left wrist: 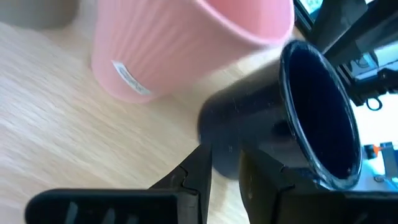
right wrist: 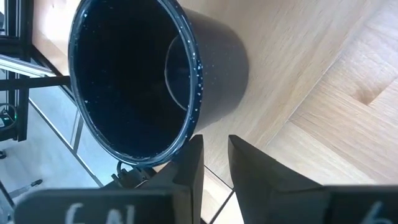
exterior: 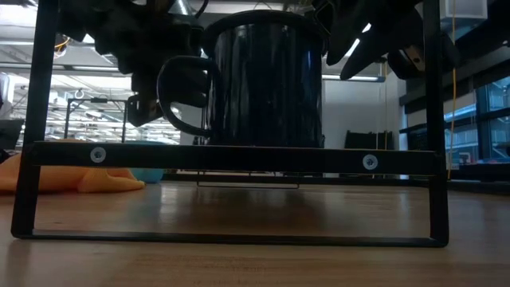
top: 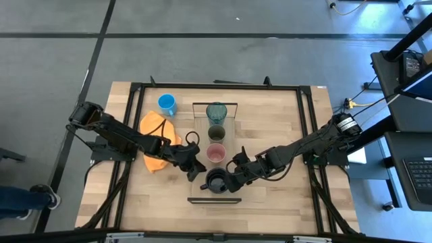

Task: Stack small to large cups/mugs on shelf
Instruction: Put the dark blue mug on the shelf

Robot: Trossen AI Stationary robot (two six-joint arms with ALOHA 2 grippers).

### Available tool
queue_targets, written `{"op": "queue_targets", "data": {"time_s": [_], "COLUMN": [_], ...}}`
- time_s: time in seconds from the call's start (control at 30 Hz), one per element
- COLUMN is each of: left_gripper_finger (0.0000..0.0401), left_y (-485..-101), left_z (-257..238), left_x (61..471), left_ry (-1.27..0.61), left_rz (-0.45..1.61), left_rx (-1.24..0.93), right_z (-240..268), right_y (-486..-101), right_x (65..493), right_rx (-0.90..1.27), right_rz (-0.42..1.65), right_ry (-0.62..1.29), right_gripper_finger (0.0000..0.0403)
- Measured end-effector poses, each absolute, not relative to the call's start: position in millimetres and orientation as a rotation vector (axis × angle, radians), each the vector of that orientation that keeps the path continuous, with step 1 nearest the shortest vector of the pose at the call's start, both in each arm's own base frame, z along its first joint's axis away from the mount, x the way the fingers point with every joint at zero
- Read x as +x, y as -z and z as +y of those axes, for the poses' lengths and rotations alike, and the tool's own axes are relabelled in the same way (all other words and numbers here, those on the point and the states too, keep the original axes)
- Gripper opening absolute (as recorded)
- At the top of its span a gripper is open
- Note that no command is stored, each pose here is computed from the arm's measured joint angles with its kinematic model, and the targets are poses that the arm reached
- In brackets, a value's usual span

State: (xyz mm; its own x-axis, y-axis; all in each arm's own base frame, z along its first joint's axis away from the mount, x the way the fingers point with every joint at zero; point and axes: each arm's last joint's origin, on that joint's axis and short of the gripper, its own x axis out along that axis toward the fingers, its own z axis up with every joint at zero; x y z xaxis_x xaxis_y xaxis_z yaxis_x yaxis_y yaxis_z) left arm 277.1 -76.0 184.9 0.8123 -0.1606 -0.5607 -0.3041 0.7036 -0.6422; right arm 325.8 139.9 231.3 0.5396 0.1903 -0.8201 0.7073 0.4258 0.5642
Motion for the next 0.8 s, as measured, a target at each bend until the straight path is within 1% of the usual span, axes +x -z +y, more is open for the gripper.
{"op": "queue_targets", "data": {"time_s": [0.3,0.43,0.8], "left_gripper_finger": [0.0069,0.0069,0.0069], "left_y": [-185,-182,-184], "left_z": [-73,-78,-85], "left_x": [278,275,274], "left_ry": [-0.066,-0.056,-0.041], "left_rz": [0.644,0.681,0.674], "left_rx": [-0.786,-0.774,-0.790], "right_z": [140,140,140], "right_y": [-232,-232,-233], "right_x": [327,327,328], "right_rx": [1.120,1.120,1.126], "right_rz": [0.964,0.965,0.955], "right_ry": [0.393,0.394,0.384], "right_gripper_finger": [0.0076,0.0076,0.0076]}}
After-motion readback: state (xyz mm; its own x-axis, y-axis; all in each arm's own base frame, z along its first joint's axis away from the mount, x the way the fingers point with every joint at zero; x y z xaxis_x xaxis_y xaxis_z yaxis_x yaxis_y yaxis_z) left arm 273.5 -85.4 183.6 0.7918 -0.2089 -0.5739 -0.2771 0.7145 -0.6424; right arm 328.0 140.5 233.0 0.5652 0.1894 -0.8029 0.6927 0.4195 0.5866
